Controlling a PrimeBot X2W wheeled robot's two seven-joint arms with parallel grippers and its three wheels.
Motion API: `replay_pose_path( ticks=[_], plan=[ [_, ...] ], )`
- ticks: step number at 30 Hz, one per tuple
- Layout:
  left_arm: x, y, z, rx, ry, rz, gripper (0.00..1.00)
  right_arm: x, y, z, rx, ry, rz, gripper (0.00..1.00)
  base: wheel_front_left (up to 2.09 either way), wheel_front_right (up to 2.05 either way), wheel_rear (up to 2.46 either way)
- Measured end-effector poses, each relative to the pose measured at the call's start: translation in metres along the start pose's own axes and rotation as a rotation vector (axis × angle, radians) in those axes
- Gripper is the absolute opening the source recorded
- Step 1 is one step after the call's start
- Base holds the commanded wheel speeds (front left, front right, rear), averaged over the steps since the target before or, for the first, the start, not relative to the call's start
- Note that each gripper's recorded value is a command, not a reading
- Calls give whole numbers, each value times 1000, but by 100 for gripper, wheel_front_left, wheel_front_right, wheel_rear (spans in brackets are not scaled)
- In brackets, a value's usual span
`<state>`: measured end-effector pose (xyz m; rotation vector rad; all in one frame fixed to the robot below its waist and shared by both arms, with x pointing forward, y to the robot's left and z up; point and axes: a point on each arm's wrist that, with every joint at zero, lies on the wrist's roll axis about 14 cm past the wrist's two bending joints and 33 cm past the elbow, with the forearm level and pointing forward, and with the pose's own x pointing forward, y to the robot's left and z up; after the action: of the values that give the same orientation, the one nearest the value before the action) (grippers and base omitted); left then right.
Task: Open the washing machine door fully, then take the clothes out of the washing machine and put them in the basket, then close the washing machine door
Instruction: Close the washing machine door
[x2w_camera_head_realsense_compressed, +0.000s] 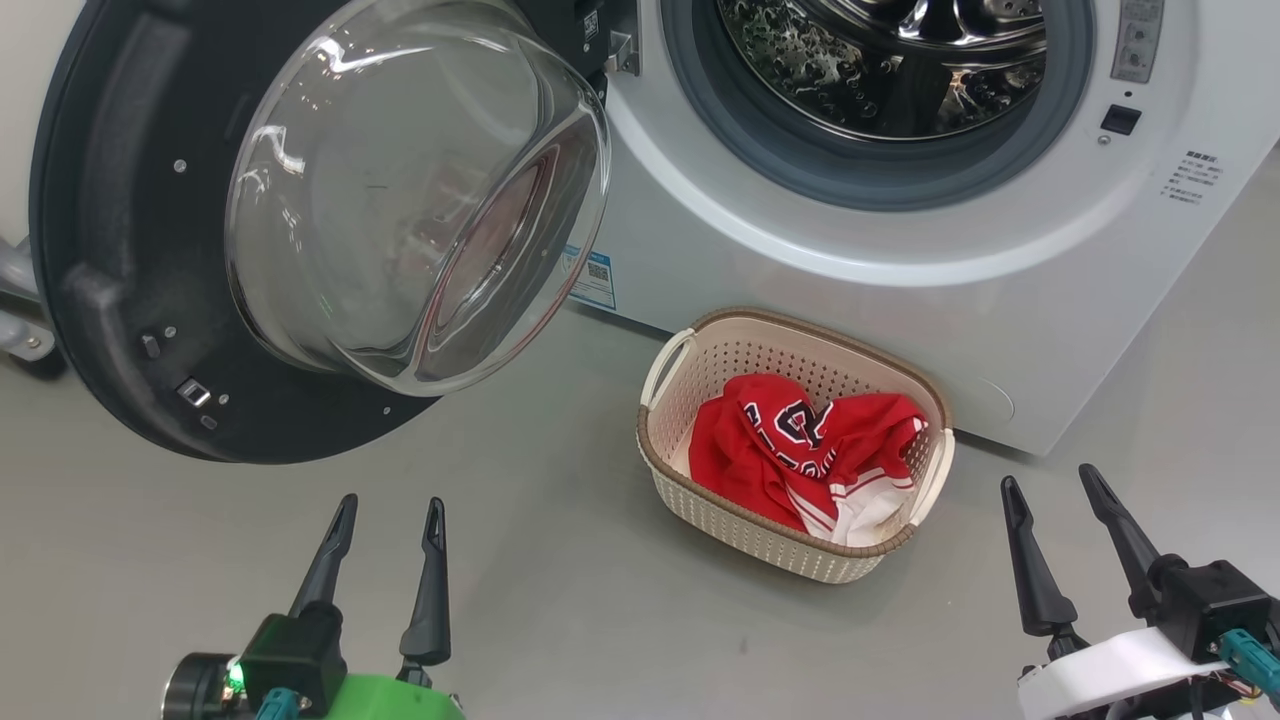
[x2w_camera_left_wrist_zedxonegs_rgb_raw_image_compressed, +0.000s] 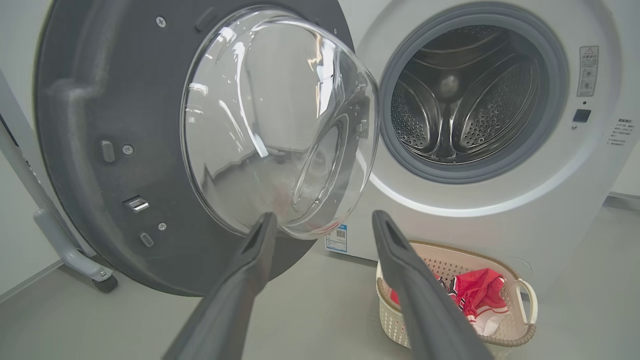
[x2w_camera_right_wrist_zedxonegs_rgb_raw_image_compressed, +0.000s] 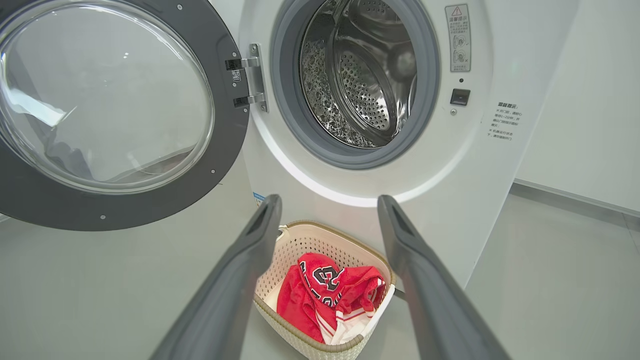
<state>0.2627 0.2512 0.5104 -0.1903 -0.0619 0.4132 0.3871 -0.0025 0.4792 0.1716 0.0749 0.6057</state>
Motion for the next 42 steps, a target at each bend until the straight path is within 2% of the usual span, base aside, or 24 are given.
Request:
replay_pose_path(
  ticks=[13, 14, 16, 17, 28, 31, 32, 34, 37, 42],
  plan=[
    [0, 5, 1, 2, -3, 16, 100, 1, 2, -2, 7, 6, 6, 100, 0, 0, 0],
    [0, 5, 1, -3, -2, 18, 68, 1, 2, -2, 8, 5, 7, 100, 0, 0, 0],
    [0, 5, 0, -6, -2, 20, 14, 2, 2, -2, 8, 5, 8, 100, 0, 0, 0],
    [0, 6, 0, -6, -1, 21, 0, 2, 2, -2, 9, 5, 9, 100, 0, 0, 0],
    [-1, -7, 6, -61, -24, -10, 0, 3, 4, -3, 10, 12, 15, 100, 0, 0, 0],
    [-1, -23, 17, -212, -48, -42, 0, 4, 4, -4, 12, 15, 17, 100, 0, 0, 0],
    [0, -31, 25, -343, -63, -66, 0, 4, 4, -5, 12, 17, 18, 100, 0, 0, 0],
    [0, -37, 35, -430, -83, -95, 0, 4, 3, -5, 11, 19, 18, 100, 0, 0, 0],
    [1, -41, 51, -578, -118, -118, 0, 5, 2, -5, 9, 19, 18, 100, 0, 0, 0],
    [1, -47, 92, -912, -208, -205, 0, 5, 1, -5, 7, 16, 18, 100, 0, 0, 0]
  ],
)
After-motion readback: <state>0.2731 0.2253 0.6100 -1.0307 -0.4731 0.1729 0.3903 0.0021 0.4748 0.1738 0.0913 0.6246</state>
